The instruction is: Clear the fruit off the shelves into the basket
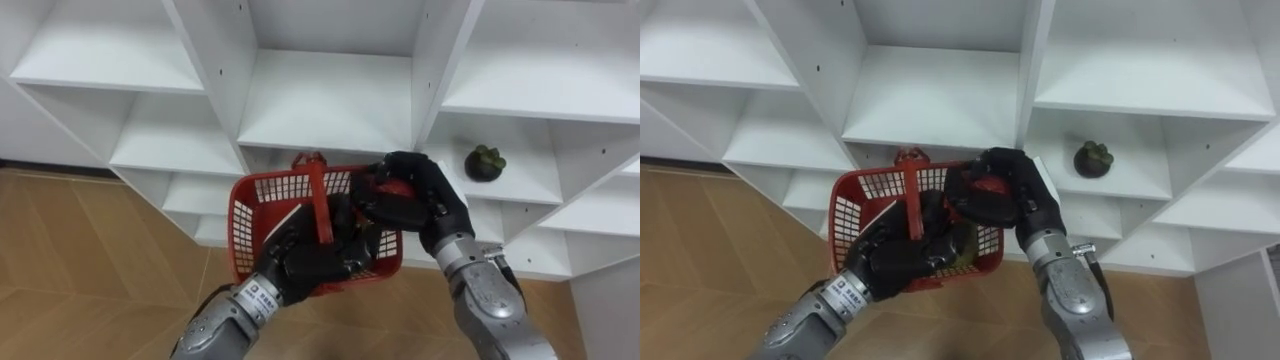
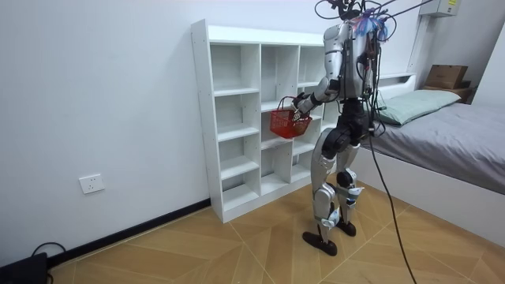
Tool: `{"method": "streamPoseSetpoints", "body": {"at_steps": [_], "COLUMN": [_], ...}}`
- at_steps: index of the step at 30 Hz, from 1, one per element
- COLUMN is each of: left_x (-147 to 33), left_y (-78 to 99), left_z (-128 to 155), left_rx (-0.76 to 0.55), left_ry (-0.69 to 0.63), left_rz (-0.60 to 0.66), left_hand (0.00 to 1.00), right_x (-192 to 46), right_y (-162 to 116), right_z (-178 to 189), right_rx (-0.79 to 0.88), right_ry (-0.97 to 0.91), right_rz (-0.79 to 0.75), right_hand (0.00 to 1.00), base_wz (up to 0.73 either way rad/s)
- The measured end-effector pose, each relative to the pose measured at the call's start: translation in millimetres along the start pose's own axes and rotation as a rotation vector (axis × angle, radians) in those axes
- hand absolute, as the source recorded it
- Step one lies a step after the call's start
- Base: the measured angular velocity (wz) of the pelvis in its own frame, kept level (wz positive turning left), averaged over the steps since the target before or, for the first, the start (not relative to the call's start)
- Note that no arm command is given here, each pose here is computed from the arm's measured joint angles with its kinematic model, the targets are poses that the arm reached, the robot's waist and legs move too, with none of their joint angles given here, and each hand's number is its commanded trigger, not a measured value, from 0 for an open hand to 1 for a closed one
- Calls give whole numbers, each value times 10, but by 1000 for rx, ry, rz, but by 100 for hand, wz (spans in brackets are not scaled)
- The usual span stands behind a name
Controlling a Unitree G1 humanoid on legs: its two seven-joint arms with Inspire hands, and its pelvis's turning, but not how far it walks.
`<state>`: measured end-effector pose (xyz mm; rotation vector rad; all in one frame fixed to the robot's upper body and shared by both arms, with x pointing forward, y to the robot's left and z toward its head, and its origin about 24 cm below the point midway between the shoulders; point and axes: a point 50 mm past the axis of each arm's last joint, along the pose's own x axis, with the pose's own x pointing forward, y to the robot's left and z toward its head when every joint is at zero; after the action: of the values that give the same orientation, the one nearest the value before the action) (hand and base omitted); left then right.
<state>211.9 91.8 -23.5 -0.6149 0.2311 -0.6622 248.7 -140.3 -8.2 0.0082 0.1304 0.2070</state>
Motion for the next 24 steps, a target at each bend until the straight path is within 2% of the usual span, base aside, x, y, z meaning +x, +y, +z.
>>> {"method": "streamPoseSetpoints", "body": {"at_steps": [1, 3, 4, 24], "left_x": [0, 0, -1, 31], "left_y": [0, 0, 0, -5], "left_z": [-9, -22, -27, -9], "left_rx": [-5, -12, -15, -50], "left_ry": [9, 21, 27, 25], "left_rz": [0, 0, 0, -9], "left_hand": [100, 100, 100, 100], "right_x": [0, 0, 0, 40], "right_y": [-1, -3, -3, -15], "right_z": [-5, -18, -25, 23], "right_rx": [0, -1, -1, -6], "right_ry": [6, 19, 28, 17], "right_rz": [0, 0, 0, 11], "right_hand": [94, 59, 0, 0], "base_wz": [0, -2, 0, -1]}}
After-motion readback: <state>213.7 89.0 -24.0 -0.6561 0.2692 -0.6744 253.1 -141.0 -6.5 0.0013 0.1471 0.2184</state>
